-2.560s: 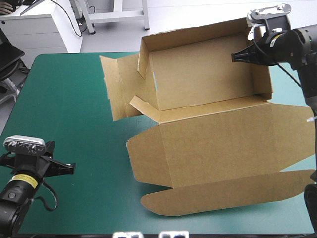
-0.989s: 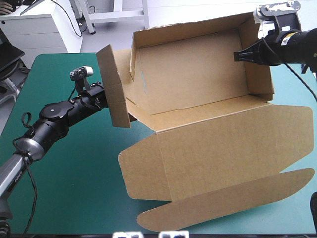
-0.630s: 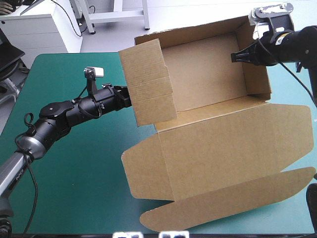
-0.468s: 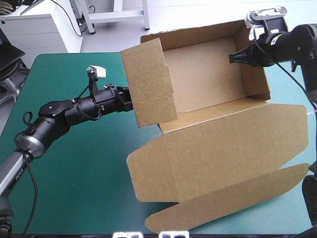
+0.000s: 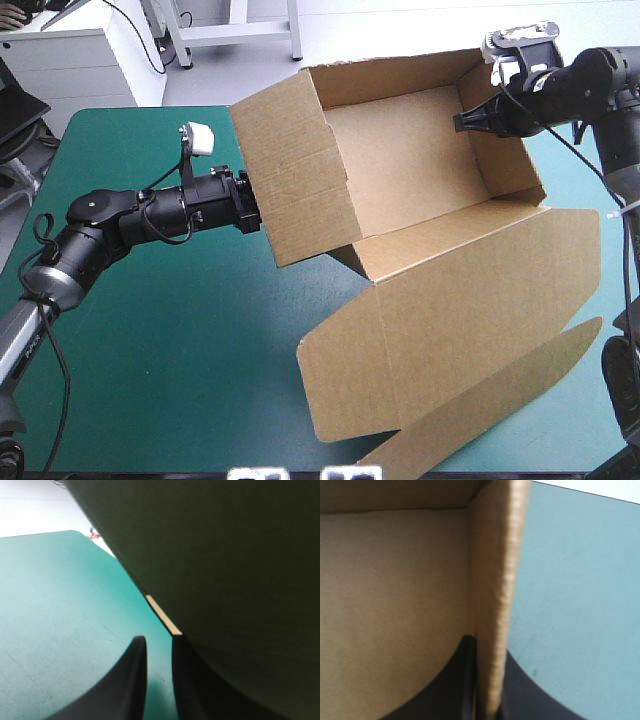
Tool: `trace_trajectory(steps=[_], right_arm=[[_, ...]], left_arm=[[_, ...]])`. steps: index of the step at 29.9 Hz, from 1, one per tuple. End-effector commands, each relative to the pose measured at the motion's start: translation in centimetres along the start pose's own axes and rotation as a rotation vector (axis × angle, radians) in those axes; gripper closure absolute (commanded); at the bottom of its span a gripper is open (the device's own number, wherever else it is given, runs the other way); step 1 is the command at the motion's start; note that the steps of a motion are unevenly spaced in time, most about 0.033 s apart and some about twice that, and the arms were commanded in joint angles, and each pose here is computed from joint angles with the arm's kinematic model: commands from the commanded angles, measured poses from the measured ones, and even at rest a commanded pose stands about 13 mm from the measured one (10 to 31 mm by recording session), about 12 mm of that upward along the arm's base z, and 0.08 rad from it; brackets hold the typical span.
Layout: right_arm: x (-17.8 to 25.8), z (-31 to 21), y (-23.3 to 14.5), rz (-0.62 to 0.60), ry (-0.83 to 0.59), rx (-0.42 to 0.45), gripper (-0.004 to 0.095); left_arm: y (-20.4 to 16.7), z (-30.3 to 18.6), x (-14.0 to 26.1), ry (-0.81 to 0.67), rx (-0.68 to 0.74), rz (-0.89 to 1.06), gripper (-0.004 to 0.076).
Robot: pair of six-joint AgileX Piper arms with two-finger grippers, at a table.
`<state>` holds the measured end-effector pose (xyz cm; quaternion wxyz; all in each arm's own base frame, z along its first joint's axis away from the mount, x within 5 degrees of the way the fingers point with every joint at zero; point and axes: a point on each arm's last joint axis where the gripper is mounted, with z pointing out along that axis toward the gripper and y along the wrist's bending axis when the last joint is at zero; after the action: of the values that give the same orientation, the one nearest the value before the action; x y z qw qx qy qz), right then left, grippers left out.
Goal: Fold the box
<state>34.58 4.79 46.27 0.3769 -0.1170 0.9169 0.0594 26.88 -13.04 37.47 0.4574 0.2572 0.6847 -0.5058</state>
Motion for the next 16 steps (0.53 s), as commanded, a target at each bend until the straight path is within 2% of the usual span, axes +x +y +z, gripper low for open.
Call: trace_trajectory(steps=[1, 4, 8, 10, 16], right_arm=[[-0.9, -1.7, -0.2, -0.018, -0.096, 0.039, 0.0926], [-0.8, -1.7, -0.2, -0.018, -0.087, 0.038, 0.0926], [-0.8, -1.7, -0.2, -0.018, -0.094, 0.039, 0.0926], [-0.9, -1.7, -0.1, -0.016, -0.104, 0.031, 0.0926], [-1.0, -1.7, 0.1, -0.008, -0.109, 0.007, 0.0925]], left_arm=[[-3.7, -1.7, -4.1, -0.185, 0.166, -0.035, 0.0538], [-1.3, -3.0, -4.2, -0.160, -0.013, -0.124, 0.0562], [0.6, -4.3, -3.8, -0.102, -0.163, -0.134, 0.0673], [0.8, -4.4, -3.8, -0.106, -0.190, -0.129, 0.0731], [1.7, -4.2, -3.7, -0.108, -0.213, -0.146, 0.0732]])
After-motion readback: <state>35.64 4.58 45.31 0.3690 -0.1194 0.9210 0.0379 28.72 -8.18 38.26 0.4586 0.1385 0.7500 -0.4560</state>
